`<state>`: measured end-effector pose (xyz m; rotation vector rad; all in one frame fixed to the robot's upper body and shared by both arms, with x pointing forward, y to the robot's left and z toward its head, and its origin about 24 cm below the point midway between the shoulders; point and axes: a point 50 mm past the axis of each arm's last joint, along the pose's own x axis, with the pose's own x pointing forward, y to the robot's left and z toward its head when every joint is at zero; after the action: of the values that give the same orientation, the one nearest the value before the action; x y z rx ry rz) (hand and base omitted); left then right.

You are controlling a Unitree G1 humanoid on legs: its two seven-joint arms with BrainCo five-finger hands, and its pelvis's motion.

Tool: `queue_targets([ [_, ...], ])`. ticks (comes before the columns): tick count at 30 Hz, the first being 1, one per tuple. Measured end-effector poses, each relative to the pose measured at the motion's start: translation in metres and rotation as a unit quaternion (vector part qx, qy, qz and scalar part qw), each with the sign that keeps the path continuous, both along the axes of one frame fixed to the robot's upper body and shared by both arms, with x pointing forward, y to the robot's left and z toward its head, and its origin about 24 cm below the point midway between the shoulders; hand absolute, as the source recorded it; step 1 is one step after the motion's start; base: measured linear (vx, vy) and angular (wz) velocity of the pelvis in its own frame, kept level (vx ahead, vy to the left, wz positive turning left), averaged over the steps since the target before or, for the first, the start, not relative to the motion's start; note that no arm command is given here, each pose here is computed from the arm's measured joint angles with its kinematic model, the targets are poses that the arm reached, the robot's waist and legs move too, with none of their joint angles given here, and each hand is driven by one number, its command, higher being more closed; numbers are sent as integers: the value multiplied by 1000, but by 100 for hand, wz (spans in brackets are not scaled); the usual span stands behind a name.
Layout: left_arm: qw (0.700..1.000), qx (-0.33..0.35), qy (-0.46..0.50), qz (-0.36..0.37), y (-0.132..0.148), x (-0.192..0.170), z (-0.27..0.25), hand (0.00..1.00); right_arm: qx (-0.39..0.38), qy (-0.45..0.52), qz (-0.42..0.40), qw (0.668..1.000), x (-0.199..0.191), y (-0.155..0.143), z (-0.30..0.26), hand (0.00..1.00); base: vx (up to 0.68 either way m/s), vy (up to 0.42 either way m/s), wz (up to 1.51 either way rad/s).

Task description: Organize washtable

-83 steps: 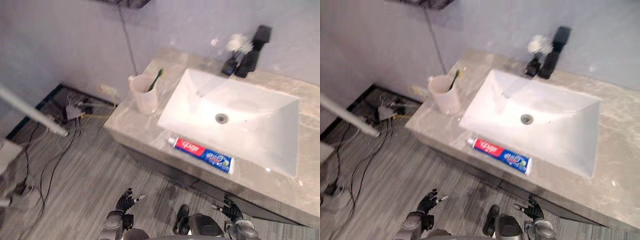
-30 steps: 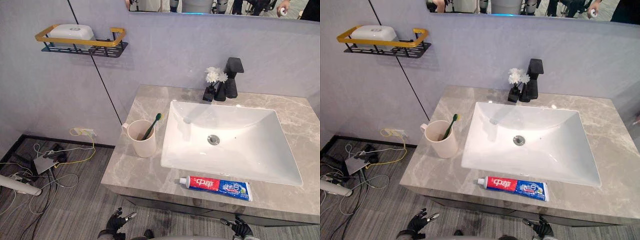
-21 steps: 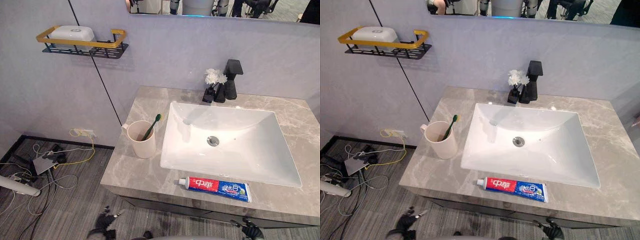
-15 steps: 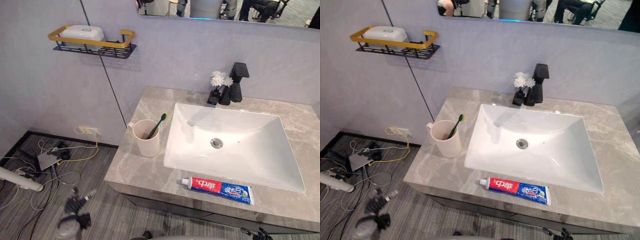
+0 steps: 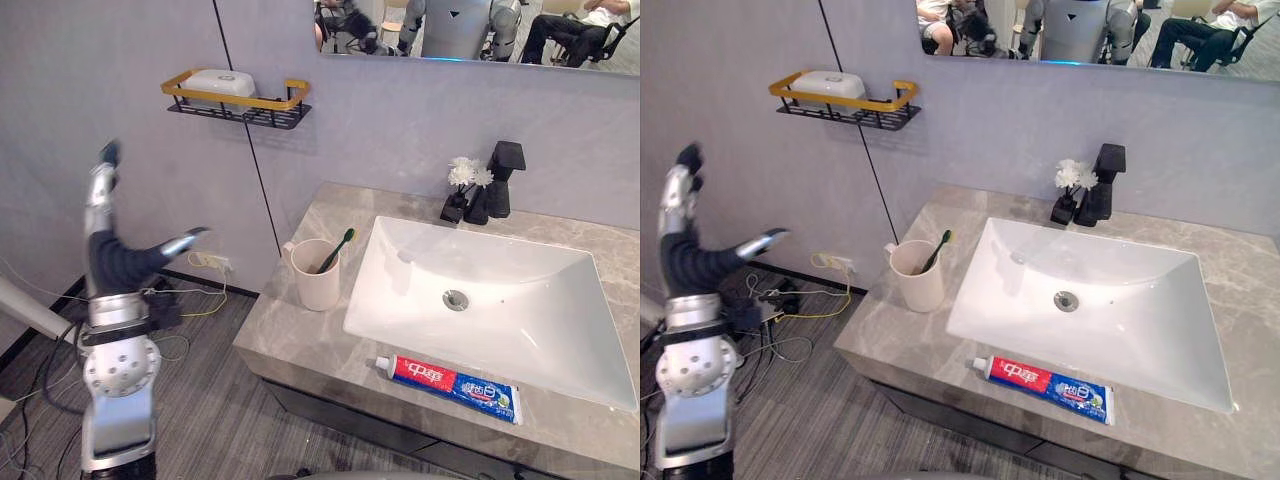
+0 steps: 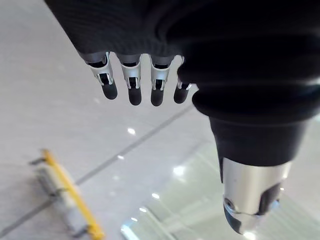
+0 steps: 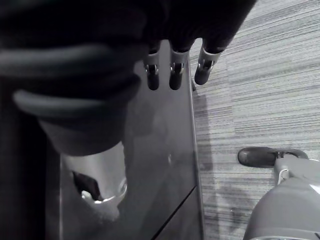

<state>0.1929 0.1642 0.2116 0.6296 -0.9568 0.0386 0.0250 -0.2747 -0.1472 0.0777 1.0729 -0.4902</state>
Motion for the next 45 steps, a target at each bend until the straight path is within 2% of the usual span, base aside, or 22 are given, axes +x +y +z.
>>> queue_targets([
  [3,996,40,-10,-77,-27,-4,3,0,7,0,22,1000,5,6,-2,0,-61,-3,-1],
  [4,990,61,-3,-127,-44,-4,1,0,11,4,36,999,6,10,-3,0,-36,0,-4],
  [8,969,99,17,-226,-77,-8,-7,0,16,8,47,999,6,13,-4,0,-2,-5,-12],
  [15,930,155,116,-314,-117,6,-43,0,20,8,58,998,8,16,-5,0,57,-11,-12],
  [20,916,163,189,-316,-131,16,-70,0,20,0,59,998,15,17,-5,0,8,-1,-1],
  [29,884,242,261,-303,-144,25,-111,0,29,-7,49,998,18,24,-6,0,-19,0,0],
  [45,855,315,314,-266,-144,27,-153,0,30,-14,67,997,27,28,-6,0,2,-3,0],
])
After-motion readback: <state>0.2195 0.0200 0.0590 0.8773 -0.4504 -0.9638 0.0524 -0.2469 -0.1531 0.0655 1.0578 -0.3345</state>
